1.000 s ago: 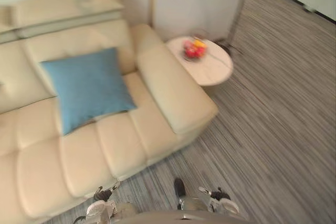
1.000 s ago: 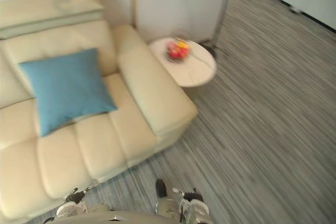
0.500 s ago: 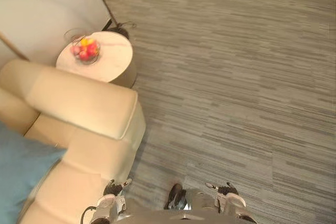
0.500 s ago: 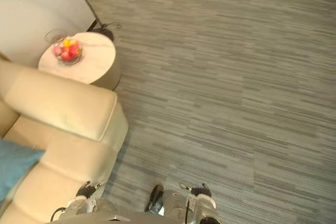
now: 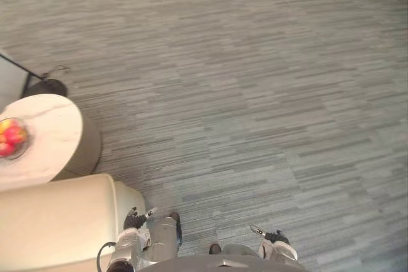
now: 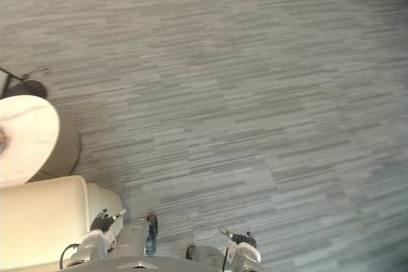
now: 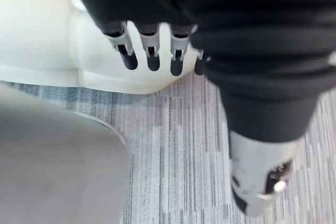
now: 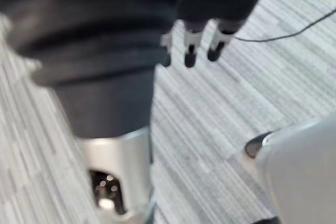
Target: Pick up cushions and gather them together orderly.
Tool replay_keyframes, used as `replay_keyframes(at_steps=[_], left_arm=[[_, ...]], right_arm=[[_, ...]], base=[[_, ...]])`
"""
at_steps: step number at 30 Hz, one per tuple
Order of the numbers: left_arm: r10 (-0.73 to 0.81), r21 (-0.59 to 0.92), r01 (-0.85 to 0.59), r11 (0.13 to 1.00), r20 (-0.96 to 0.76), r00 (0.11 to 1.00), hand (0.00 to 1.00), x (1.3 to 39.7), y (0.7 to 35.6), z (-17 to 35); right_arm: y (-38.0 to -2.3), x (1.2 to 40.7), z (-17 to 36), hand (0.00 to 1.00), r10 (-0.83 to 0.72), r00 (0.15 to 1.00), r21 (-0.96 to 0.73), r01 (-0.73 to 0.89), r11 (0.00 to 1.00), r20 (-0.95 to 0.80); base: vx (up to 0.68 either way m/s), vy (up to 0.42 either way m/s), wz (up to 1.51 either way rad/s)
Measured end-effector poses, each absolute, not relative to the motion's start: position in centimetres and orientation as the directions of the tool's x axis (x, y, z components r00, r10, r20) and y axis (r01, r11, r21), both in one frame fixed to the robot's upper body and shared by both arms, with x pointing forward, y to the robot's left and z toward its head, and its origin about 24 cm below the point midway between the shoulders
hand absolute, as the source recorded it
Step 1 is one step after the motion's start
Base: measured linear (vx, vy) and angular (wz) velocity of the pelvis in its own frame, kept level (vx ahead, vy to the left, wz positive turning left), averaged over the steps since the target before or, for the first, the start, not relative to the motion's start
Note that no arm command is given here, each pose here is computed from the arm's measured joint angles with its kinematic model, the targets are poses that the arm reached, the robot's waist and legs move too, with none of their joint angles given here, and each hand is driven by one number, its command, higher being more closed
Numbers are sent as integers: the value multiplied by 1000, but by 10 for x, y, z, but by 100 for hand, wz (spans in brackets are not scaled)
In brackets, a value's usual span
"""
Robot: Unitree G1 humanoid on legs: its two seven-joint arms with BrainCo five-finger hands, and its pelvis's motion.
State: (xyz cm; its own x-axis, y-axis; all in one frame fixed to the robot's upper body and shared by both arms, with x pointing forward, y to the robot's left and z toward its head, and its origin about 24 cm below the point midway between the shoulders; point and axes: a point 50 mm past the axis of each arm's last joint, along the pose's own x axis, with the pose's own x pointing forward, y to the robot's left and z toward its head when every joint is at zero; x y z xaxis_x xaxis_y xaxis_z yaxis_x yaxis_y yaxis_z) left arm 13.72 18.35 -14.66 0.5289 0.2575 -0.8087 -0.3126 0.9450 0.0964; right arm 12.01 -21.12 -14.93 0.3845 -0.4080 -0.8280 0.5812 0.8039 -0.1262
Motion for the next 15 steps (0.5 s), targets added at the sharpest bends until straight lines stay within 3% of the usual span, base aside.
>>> replay_keyframes(at_steps=[8,15], left_arm=[[290,179,-261,949,-820,493,0,125,203,-150],[276,170,-251,953,-829,485,0,126,197,-152]], right_arm=[[-192,149,-146,0,-340,445,-98,483,870,-829],[-220,138,-147,0,-401,410,-171,492,854,-819]], base=[[191,65,-83],[132,-94,-49]])
